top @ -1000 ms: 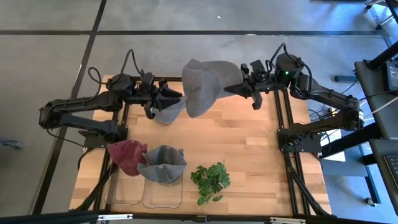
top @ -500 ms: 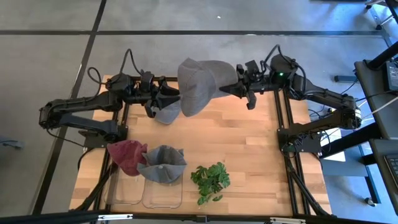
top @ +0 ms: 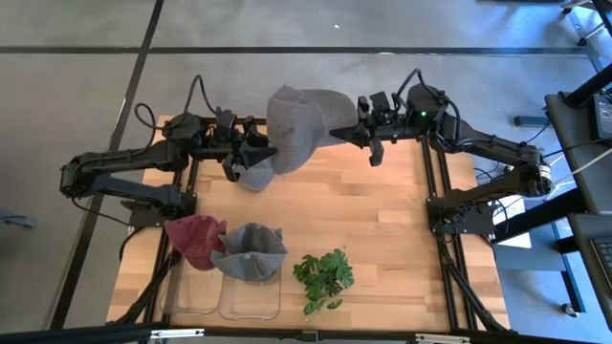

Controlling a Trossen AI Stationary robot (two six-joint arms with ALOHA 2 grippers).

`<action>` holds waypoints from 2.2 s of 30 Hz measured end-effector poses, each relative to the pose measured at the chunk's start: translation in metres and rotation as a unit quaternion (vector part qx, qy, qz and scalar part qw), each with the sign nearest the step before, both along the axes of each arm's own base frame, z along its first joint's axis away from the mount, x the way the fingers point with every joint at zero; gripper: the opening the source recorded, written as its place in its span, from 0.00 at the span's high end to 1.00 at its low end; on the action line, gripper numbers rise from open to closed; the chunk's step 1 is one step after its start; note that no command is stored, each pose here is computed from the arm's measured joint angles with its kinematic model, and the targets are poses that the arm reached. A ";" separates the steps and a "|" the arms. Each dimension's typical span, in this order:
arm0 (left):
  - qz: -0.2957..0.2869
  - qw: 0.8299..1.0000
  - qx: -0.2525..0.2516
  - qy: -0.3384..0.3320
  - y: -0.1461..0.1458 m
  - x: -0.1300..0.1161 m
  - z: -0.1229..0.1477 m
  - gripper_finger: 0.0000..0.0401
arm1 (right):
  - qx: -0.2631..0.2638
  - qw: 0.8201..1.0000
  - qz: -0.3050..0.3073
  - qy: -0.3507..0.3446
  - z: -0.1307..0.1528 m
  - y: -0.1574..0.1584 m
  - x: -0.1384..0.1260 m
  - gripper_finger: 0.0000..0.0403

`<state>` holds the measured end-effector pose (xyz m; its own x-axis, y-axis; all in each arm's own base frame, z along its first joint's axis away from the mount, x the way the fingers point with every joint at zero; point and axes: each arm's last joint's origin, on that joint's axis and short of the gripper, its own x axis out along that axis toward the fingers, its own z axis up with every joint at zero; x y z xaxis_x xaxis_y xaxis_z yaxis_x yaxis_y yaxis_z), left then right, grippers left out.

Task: Pick & Place hat
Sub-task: Put the gray cap into the right transparent bin

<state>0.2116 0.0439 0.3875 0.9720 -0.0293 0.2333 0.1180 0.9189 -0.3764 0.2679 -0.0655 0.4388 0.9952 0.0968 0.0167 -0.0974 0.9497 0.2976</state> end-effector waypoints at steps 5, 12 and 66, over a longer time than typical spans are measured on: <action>-0.002 1.000 -0.007 -0.002 0.000 0.000 0.000 0.68 | 0.000 1.000 0.000 0.006 -0.001 0.000 0.000 0.96; -0.003 1.000 -0.010 -0.001 0.000 0.000 0.000 0.87 | -0.016 1.000 0.000 0.004 -0.001 0.000 0.000 0.94; -0.388 0.836 -0.017 0.387 -0.122 0.032 0.096 0.94 | -0.092 0.887 -0.295 0.343 -0.057 -0.035 -0.034 0.61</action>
